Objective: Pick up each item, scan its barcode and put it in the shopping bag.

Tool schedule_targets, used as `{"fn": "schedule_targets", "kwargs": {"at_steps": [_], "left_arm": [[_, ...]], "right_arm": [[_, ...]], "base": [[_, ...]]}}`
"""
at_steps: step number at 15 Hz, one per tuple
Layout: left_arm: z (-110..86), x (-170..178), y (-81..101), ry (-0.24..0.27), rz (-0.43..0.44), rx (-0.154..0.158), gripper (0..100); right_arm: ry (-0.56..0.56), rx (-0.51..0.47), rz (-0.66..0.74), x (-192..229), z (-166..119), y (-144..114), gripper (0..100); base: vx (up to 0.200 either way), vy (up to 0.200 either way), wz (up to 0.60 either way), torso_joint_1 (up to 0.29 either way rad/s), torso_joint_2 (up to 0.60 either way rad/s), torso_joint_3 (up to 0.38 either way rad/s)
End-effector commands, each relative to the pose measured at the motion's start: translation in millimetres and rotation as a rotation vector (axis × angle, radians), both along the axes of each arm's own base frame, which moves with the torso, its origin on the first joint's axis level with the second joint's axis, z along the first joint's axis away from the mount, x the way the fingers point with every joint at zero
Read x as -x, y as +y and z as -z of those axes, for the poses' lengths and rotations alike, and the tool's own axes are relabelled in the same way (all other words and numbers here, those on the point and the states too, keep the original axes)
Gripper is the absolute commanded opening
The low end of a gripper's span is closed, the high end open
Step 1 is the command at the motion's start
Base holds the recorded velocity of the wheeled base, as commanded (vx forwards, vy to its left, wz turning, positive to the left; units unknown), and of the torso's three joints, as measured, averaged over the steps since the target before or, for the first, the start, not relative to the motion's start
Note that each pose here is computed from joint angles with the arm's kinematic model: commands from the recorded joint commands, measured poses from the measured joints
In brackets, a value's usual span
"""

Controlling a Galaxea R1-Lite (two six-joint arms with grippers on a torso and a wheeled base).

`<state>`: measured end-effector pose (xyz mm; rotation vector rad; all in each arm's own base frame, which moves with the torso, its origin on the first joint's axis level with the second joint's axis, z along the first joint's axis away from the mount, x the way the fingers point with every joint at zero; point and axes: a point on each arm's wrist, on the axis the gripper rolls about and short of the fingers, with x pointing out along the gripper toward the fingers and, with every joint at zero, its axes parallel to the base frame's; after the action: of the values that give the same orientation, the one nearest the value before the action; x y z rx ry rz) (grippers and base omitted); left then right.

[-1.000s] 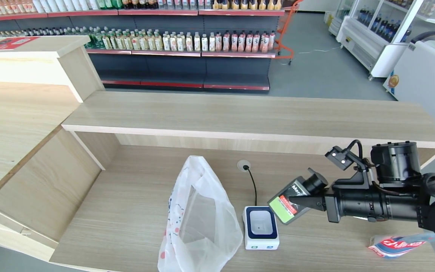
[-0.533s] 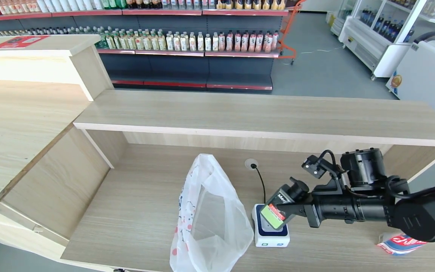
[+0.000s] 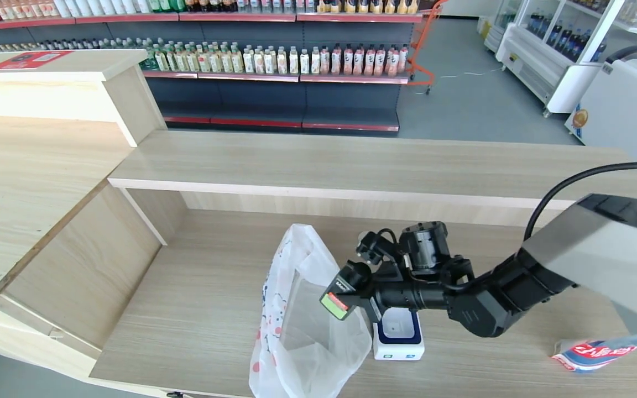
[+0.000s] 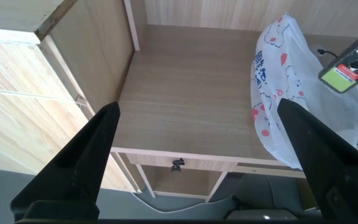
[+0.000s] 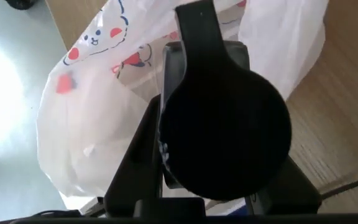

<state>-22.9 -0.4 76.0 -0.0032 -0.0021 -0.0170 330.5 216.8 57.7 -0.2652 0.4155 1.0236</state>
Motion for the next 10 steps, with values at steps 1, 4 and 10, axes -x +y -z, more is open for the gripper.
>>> {"fn": "schedule_targets", "kwargs": {"at_steps": [1, 4, 10], "left_arm": [[0.0, 0.0, 0.0, -0.001, 0.0, 0.001, 100], [0.0, 0.0, 0.0, -0.001, 0.0, 0.0, 100], [0.0, 0.0, 0.0, -0.001, 0.0, 0.001, 100]], "right_arm": [[-0.059, 0.061, -0.092, -11.3, 38.5, 38.1, 0], [-0.186, 0.15, -0.167, -22.3, 58.7, 45.6, 0], [-0.267, 0.165, -0.185, -33.5, 69.5, 51.8, 0]], "base": [[0.0, 0.0, 0.0, 0.0, 0.0, 0.0], [0.0, 0.0, 0.0, 0.0, 0.0, 0.0], [0.0, 0.0, 0.0, 0.0, 0.0, 0.0]]}}
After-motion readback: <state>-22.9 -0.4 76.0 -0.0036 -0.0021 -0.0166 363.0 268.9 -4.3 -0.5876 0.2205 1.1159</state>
